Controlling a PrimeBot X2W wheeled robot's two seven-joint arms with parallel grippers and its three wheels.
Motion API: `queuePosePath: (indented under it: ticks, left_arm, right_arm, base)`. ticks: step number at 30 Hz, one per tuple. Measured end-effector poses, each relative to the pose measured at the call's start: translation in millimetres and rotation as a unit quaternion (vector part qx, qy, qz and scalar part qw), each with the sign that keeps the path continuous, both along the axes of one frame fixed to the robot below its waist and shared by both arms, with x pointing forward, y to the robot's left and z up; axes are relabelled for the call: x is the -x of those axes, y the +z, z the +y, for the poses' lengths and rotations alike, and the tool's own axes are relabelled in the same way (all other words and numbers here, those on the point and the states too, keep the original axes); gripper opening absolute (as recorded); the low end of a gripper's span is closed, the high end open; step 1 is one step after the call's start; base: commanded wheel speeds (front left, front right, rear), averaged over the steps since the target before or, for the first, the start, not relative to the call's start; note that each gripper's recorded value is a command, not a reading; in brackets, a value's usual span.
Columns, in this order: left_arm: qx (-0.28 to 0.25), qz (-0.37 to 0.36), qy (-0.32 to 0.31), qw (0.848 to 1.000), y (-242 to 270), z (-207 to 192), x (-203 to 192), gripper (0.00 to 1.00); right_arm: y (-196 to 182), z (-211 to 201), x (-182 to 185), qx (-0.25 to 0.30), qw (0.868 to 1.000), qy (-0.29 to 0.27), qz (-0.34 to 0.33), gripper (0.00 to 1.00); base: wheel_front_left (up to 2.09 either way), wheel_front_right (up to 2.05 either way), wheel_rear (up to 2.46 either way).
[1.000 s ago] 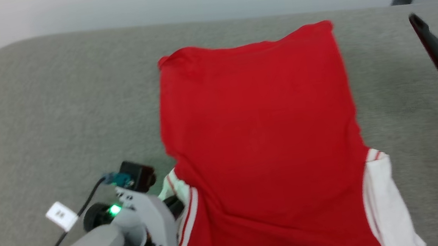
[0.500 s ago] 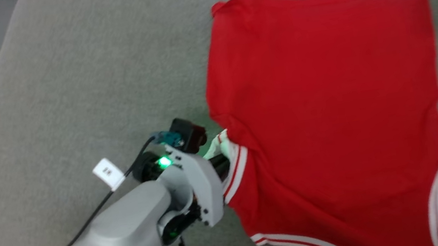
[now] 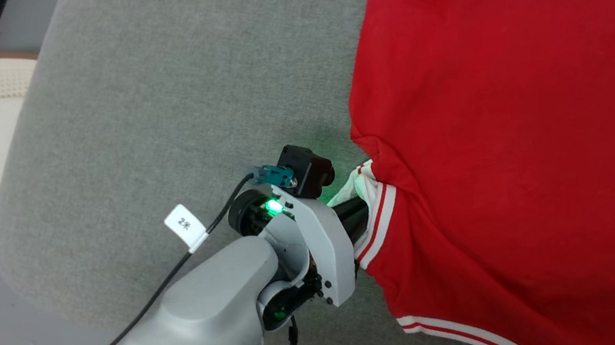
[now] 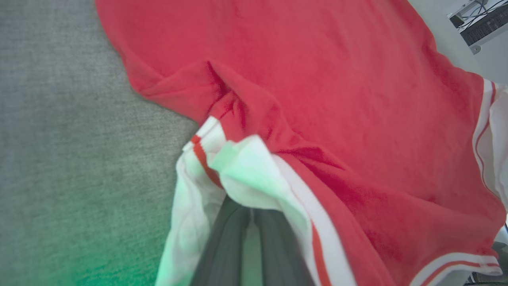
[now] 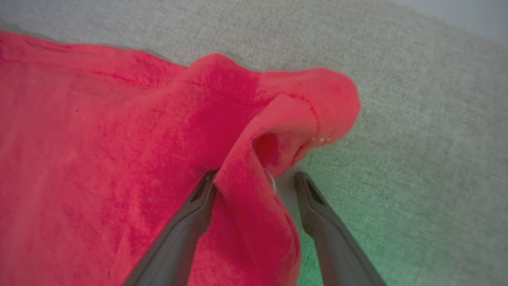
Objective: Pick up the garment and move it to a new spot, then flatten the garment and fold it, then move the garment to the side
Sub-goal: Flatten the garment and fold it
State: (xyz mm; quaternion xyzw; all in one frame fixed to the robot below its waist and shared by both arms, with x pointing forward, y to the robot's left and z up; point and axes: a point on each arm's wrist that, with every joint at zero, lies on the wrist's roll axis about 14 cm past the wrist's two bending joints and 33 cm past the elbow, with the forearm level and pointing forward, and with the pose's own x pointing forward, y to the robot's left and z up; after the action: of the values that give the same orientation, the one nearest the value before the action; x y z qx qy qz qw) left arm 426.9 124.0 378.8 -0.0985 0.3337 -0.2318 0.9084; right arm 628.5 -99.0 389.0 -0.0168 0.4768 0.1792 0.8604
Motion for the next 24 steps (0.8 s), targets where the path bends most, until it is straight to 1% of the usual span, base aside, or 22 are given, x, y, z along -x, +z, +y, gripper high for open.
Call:
queuePosePath:
  ticks: [2, 3, 4, 9, 13, 20, 24]
  left_arm:
    - [0.001, 0.004, 0.006, 1.000, -1, 3, 1, 0.00]
    - [0.002, 0.005, 0.007, 1.000, -2, 3, 1, 0.00]
    - [0.002, 0.005, 0.008, 1.000, -3, 4, 1, 0.00]
    - [0.002, 0.007, 0.012, 1.000, -3, 8, 1, 0.00]
    - [-0.003, 0.009, 0.014, 1.000, -2, 12, 2, 0.00]
    - [-0.014, 0.007, 0.012, 1.000, 3, 19, 3, 0.00]
    - [-0.013, 0.007, 0.012, 1.000, 3, 19, 2, 0.00]
  right_arm:
    - [-3, 3, -3, 0.004, 1.000, 0.001, -0.003, 1.00]
    - [-4, 3, -6, 0.003, 1.000, 0.000, -0.007, 0.44]
    - [-6, 3, -7, 0.005, 1.000, -0.001, -0.009, 0.00]
    - [-2, 10, -7, -0.003, 1.000, -0.002, -0.020, 0.00]
    - [8, 4, -3, -0.007, 1.000, -0.009, -0.028, 0.00]
    - [31, -7, 7, -0.031, 0.998, -0.027, -0.048, 0.00]
    - [39, -11, 19, -0.035, 0.998, -0.018, -0.051, 0.00]
  base:
    - [0.00, 0.00, 0.00]
    - [0.00, 0.00, 0.00]
    - [0.00, 0.00, 0.00]
    - [0.00, 0.00, 0.00]
    - [0.00, 0.00, 0.00]
    - [0.00, 0.00, 0.00]
    - [0.00, 0.00, 0.00]
